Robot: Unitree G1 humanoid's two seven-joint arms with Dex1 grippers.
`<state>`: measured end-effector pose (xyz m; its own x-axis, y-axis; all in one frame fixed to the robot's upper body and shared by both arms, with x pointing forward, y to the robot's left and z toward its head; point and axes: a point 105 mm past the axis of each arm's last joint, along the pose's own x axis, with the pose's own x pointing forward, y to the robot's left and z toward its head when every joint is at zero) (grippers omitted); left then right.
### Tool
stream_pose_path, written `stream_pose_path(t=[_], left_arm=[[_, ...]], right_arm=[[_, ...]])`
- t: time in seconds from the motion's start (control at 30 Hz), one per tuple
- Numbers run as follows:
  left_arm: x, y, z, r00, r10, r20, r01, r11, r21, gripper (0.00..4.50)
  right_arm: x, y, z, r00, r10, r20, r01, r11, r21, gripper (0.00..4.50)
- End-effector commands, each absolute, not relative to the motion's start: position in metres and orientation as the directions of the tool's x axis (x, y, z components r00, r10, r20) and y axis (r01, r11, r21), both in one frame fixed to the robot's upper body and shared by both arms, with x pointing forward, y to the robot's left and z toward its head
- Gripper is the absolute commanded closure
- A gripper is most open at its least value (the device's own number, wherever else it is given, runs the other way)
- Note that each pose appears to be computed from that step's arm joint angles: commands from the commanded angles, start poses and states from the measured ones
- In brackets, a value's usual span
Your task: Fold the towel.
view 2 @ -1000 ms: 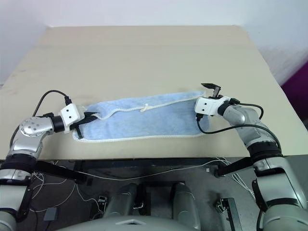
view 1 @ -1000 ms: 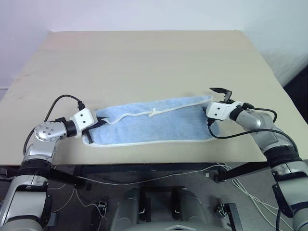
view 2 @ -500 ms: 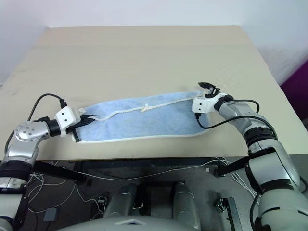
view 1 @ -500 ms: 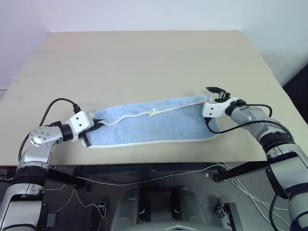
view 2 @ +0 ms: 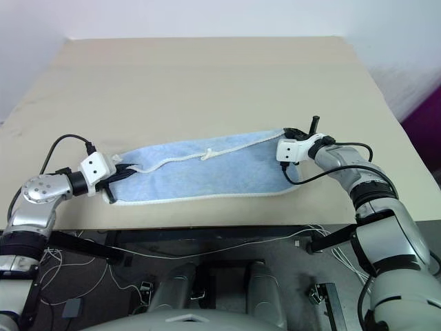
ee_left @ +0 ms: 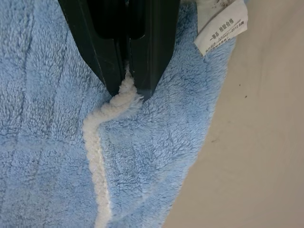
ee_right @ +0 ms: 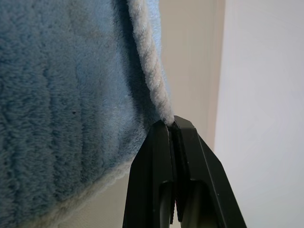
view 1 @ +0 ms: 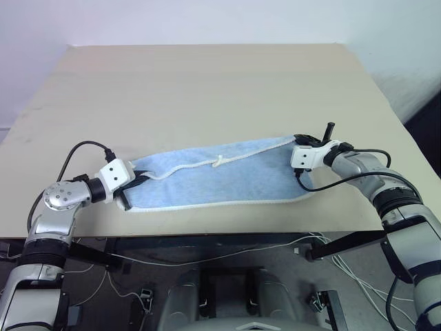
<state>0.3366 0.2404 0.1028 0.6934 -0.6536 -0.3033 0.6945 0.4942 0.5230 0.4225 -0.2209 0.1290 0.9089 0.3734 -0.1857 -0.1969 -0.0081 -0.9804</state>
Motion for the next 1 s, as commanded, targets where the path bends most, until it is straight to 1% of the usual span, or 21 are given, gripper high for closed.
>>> stream_pose_path(t=[0.03, 0.1, 0.2, 0.33, 0.43, 0.47, 0.5, 0.6, 0.67, 0.77, 0.87, 0.93, 1.0], left_arm=[[0.346, 0.240, 0.130, 0.737, -0.650, -0.186, 0.630, 0.561, 0.537, 4.50], [0.353, 0.238, 0.142, 0.753, -0.646, -0.122, 0.605, 0.609, 0.513, 4.50], [0.374, 0.239, 0.172, 0.800, -0.600, 0.009, 0.525, 0.706, 0.476, 4.50], [0.407, 0.238, 0.220, 0.843, -0.515, 0.153, 0.414, 0.805, 0.425, 4.50], [0.422, 0.239, 0.252, 0.854, -0.458, 0.246, 0.342, 0.851, 0.398, 4.50], [0.426, 0.241, 0.267, 0.858, -0.429, 0.284, 0.307, 0.869, 0.387, 4.50], [0.429, 0.243, 0.277, 0.859, -0.410, 0.307, 0.285, 0.881, 0.378, 4.50], [0.429, 0.255, 0.310, 0.853, -0.349, 0.388, 0.210, 0.911, 0.356, 4.50], [0.426, 0.263, 0.321, 0.848, -0.338, 0.409, 0.193, 0.915, 0.356, 4.50], [0.418, 0.274, 0.318, 0.850, -0.361, 0.384, 0.219, 0.905, 0.366, 4.50], [0.405, 0.281, 0.302, 0.846, -0.414, 0.334, 0.271, 0.876, 0.400, 4.50], [0.394, 0.282, 0.291, 0.836, -0.458, 0.303, 0.321, 0.855, 0.408, 4.50], [0.370, 0.277, 0.260, 0.800, -0.567, 0.196, 0.459, 0.788, 0.410, 4.50]], right_arm=[[0.424, -0.225, 0.144, 0.920, 0.368, -0.137, -0.144, -0.009, -0.990, 4.49], [0.426, -0.228, 0.153, 0.925, 0.361, -0.116, -0.123, -0.003, -0.992, 4.49], [0.431, -0.234, 0.181, 0.937, 0.343, -0.060, -0.067, 0.009, -0.998, 4.49], [0.440, -0.241, 0.228, 0.952, 0.304, 0.028, 0.029, 0.001, -1.000, 4.49], [0.443, -0.245, 0.259, 0.955, 0.284, 0.090, 0.096, -0.007, -0.995, 4.49], [0.443, -0.247, 0.278, 0.952, 0.278, 0.132, 0.137, 0.003, -0.991, 4.49], [0.442, -0.248, 0.290, 0.948, 0.274, 0.160, 0.164, 0.011, -0.986, 4.49], [0.432, -0.250, 0.334, 0.920, 0.290, 0.264, 0.245, 0.103, -0.964, 4.49], [0.423, -0.251, 0.351, 0.903, 0.311, 0.297, 0.259, 0.159, -0.953, 4.49], [0.411, -0.255, 0.354, 0.895, 0.354, 0.271, 0.205, 0.214, -0.955, 4.49], [0.397, -0.254, 0.334, 0.887, 0.428, 0.173, 0.077, 0.231, -0.970, 4.49], [0.387, -0.252, 0.319, 0.876, 0.468, 0.114, -0.019, 0.269, -0.963, 4.49], [0.369, -0.251, 0.279, 0.853, 0.521, -0.028, -0.202, 0.281, -0.938, 4.49]])
